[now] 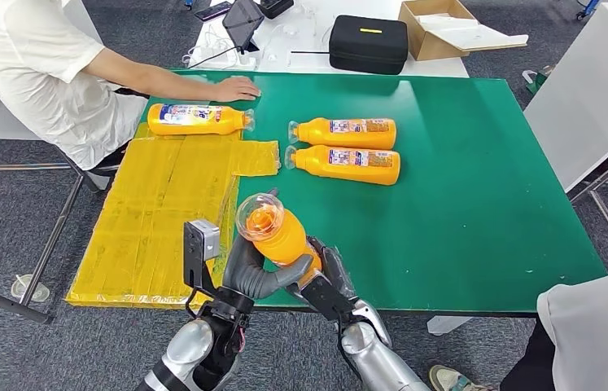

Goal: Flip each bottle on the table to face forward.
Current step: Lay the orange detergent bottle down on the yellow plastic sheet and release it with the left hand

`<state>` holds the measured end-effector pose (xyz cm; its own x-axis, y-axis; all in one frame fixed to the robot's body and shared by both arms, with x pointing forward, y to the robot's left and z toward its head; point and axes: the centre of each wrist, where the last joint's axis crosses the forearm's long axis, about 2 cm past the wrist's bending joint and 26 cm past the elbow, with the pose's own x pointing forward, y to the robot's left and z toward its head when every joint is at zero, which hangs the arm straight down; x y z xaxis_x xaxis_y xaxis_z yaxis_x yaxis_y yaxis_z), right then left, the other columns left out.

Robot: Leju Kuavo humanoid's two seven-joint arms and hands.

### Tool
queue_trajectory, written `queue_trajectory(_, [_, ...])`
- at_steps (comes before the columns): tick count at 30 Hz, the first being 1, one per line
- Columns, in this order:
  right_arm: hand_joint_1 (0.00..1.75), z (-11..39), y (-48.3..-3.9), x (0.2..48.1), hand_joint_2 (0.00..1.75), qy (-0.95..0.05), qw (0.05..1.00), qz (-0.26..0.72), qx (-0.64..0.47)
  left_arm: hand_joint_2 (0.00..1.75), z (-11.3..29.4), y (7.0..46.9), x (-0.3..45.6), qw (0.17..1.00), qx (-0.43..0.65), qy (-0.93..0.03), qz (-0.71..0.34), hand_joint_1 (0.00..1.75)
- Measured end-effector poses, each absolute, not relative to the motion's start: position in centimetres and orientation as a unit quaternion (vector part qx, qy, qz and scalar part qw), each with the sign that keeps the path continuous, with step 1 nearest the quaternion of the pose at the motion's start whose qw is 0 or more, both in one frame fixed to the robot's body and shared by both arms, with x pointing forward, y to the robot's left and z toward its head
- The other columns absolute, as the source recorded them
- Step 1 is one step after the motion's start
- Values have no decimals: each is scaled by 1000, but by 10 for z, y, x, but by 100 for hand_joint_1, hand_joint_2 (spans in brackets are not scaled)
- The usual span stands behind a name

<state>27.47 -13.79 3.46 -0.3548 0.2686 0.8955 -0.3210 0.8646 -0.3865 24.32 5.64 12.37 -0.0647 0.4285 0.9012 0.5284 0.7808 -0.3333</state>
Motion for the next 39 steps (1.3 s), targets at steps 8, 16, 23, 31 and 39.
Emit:
queue_trajectory(8, [175,35,-137,275,175,-781,567,262,18,175,122,56,243,597,-317,-735,-48,0])
queue_trajectory(16, [175,38,-134,278,175,-780,563,272,26,175,120,54,242,583,-302,-752,-68,175])
queue_trajectory(23, [111,39,-133,278,175,-778,567,268,40,175,120,58,247,589,-331,-736,-40,175])
queue_trajectory(31, [0,41,-123,276,44,-776,571,253,88,175,118,63,247,591,-334,-734,-6,175])
queue_trajectory(39, [0,30,-127,261,0,-793,547,267,-26,175,120,80,249,577,-226,-784,45,175])
